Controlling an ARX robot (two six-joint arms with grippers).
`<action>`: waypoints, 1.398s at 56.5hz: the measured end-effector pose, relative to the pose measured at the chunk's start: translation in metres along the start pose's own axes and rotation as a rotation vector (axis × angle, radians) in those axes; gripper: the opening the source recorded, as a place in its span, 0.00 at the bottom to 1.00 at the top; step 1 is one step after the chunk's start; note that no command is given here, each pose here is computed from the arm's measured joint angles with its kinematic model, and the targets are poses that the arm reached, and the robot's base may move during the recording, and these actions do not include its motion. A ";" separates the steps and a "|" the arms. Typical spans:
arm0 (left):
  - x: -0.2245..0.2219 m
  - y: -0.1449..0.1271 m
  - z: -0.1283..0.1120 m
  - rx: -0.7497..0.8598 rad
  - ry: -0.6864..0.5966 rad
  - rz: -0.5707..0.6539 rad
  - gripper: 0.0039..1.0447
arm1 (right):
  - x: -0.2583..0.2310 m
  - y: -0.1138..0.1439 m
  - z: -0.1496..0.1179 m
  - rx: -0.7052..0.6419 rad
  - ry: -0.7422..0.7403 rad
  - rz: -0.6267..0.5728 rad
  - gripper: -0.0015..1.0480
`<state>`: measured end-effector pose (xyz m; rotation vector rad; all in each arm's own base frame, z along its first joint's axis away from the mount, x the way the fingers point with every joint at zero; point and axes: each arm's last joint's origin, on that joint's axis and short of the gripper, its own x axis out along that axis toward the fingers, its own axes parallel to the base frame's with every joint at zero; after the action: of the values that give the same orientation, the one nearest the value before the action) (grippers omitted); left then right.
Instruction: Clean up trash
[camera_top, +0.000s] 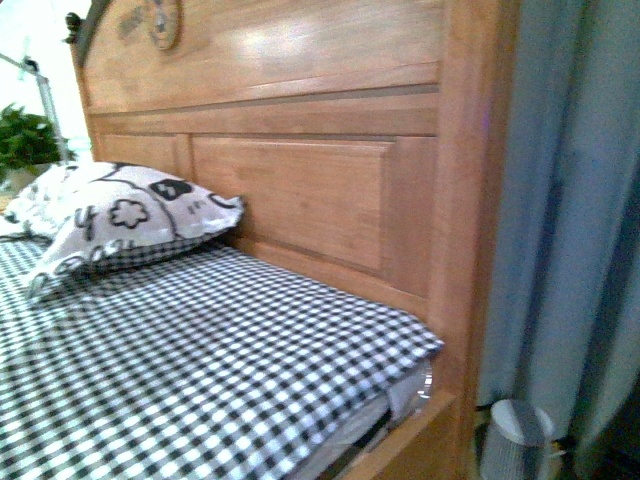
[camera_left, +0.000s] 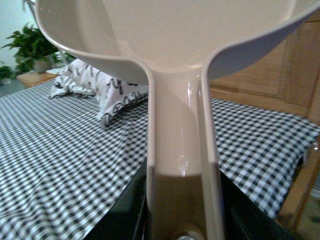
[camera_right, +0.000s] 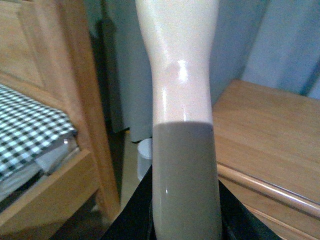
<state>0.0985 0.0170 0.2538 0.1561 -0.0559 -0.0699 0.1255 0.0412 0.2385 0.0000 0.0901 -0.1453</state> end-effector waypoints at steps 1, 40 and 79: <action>0.000 0.000 0.000 0.000 0.000 -0.002 0.26 | 0.000 0.000 0.000 0.000 0.000 0.000 0.18; 0.000 0.000 -0.001 0.000 0.003 0.002 0.25 | 0.000 0.000 0.000 -0.001 0.001 0.005 0.18; 0.026 0.010 0.004 0.045 0.253 -0.191 0.25 | 0.000 0.000 0.000 0.000 0.000 0.003 0.18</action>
<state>0.1244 0.0243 0.2606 0.2141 0.2105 -0.2385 0.1254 0.0414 0.2389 0.0001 0.0898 -0.1426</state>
